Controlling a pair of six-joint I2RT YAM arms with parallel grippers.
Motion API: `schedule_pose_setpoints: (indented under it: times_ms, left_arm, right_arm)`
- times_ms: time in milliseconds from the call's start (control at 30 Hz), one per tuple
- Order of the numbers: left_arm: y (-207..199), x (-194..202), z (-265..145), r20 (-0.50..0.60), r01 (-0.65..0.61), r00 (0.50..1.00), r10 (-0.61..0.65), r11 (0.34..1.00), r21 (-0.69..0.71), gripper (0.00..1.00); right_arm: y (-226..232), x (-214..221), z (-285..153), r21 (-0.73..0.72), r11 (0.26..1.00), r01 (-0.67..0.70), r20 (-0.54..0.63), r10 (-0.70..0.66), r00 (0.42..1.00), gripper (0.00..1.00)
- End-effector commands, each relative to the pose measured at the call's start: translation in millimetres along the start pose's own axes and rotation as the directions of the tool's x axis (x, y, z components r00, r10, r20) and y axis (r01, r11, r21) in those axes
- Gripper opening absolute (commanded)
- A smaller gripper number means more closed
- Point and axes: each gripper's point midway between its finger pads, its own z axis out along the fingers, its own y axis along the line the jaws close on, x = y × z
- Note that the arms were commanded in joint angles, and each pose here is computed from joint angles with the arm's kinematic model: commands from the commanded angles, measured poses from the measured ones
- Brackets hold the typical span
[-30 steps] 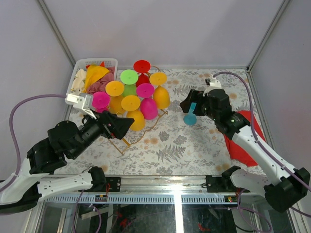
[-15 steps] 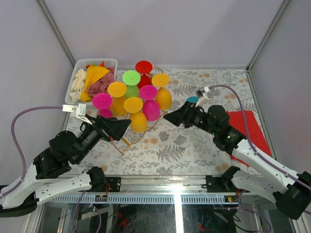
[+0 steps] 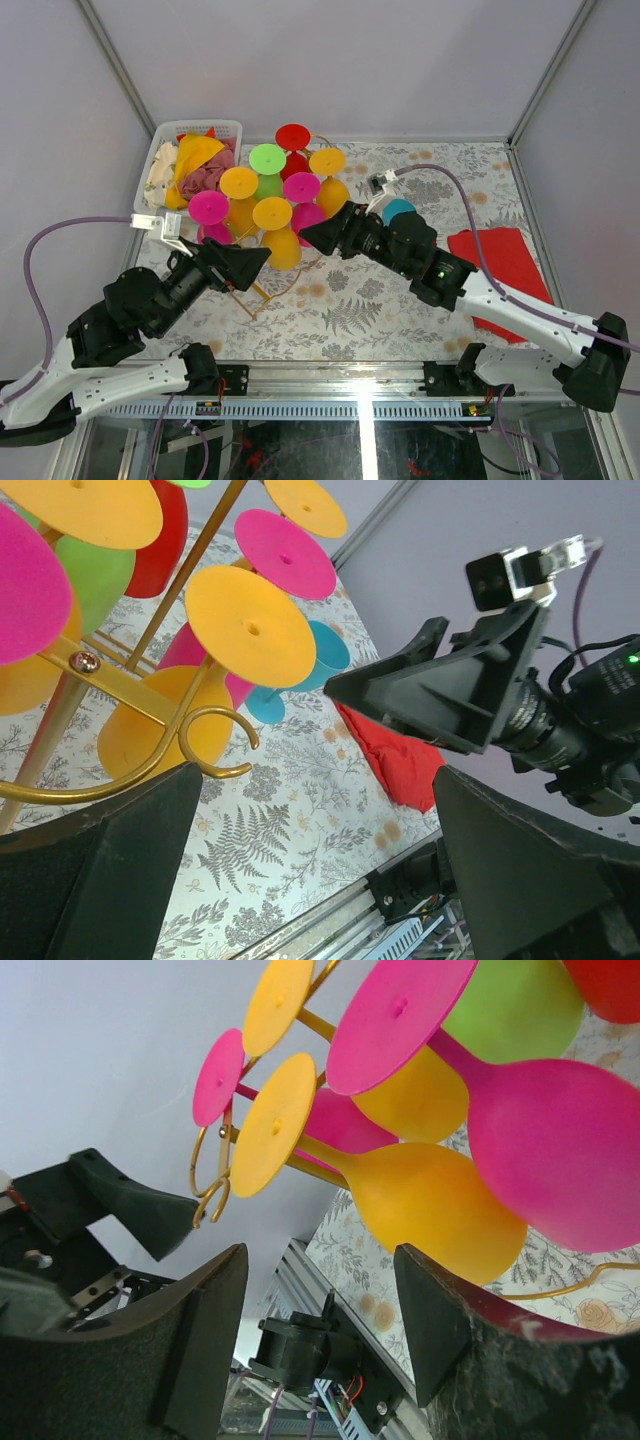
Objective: Take the wine glass off the wine glass rack
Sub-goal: Pick up the wine glass from the wine rack.
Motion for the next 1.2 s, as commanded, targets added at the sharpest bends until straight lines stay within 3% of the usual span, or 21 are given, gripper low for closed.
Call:
schedule_pose_setpoints:
  times_ms: [0,533,833,1067,1167]
  left_arm:
    - [-11.2,-22.8,-7.9,0.048,0.029,0.998,-0.03,0.999,0.031,1.0]
    - [-14.6,-29.1,-29.2,0.04,0.054,0.998,-0.058,0.994,0.098,1.0]
    - [-10.8,-25.7,-31.0,0.025,0.039,0.999,-0.041,0.996,0.086,1.0]
    - [-5.4,-22.2,-28.3,0.019,0.028,0.999,-0.029,0.998,0.058,1.0]
    - [-5.8,-21.3,-27.2,0.014,0.023,1.0,-0.024,0.998,0.055,1.0]
  right_arm:
    - [29.9,-25.3,12.5,-0.041,0.999,-0.012,0.105,0.017,0.994,0.66]
    - [32.9,-27.2,37.1,-0.066,0.994,-0.087,0.155,0.097,0.983,0.62]
    - [22.3,-30.6,49.9,-0.018,0.992,-0.124,0.189,0.125,0.974,0.46]
    - [26.9,-29.7,52.9,-0.038,0.99,-0.133,0.179,0.138,0.974,0.45]
    - [27.3,-28.2,55.1,-0.038,0.99,-0.134,0.172,0.138,0.975,0.4]
